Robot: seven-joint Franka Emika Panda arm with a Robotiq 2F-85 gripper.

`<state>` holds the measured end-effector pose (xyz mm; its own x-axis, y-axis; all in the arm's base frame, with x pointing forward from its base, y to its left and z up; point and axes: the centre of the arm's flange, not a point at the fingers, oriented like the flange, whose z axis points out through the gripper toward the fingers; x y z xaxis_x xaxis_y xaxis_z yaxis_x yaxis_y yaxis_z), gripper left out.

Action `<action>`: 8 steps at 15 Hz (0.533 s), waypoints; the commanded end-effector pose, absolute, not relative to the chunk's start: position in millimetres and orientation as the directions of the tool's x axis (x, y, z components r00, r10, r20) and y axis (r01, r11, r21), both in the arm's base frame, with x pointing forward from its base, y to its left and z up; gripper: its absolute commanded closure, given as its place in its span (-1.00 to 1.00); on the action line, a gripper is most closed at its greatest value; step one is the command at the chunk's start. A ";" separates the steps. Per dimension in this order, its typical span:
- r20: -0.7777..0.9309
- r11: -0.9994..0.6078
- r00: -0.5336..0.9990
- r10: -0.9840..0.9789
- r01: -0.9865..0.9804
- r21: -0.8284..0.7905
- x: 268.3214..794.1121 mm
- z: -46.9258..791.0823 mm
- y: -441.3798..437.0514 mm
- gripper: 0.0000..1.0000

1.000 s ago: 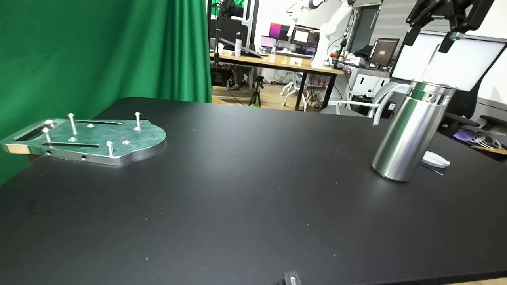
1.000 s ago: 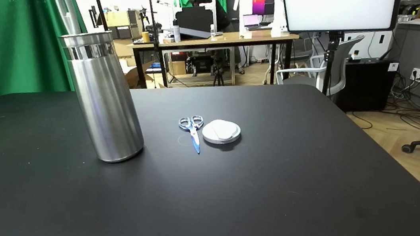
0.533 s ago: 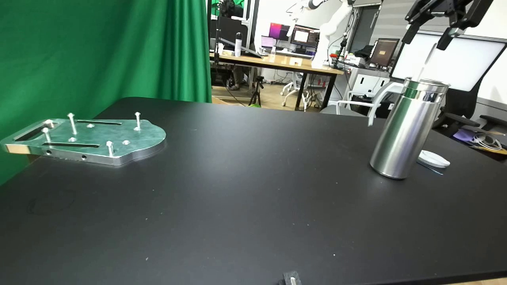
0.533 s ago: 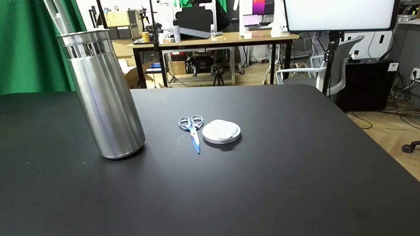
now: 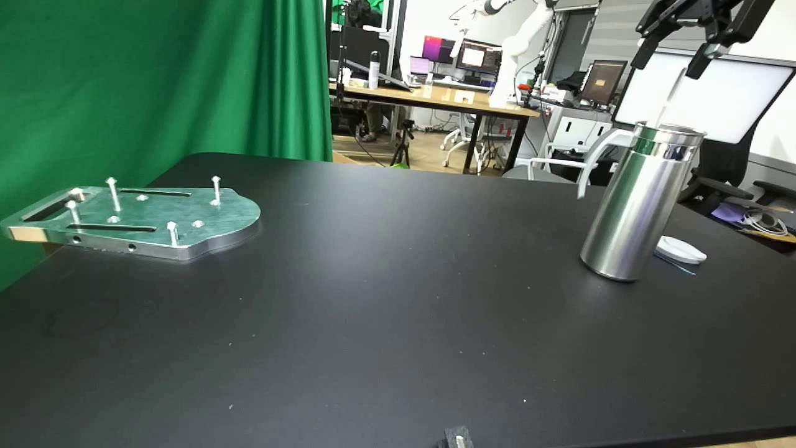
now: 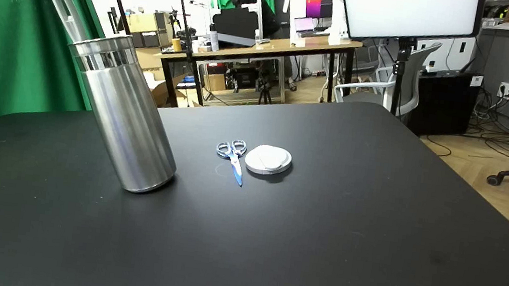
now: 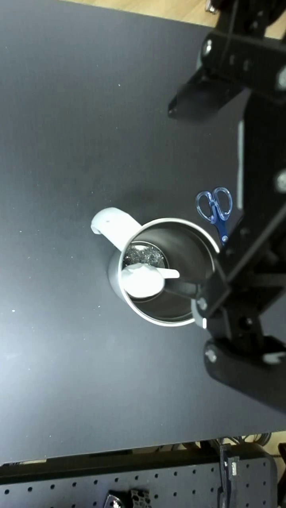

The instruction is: Use the brush to clean the inside of the silver bottle

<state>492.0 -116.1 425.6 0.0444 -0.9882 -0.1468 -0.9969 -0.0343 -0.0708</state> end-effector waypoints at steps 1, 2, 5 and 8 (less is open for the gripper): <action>-0.147 -0.034 0.044 -0.988 -0.997 -0.071 492.0 425.6 -116.1 -1.00; -0.147 -0.034 0.044 -0.988 -0.997 -0.071 492.0 425.6 -116.1 -1.00; -0.147 -0.034 0.044 -0.988 -0.997 -0.071 492.0 425.6 -116.1 -1.00; -0.138 -0.036 0.044 -0.990 -0.997 -0.061 491.4 425.6 -116.4 -1.00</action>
<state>492.0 -116.1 425.6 0.0444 -0.9881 -0.1469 -0.9969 -0.0343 -0.0705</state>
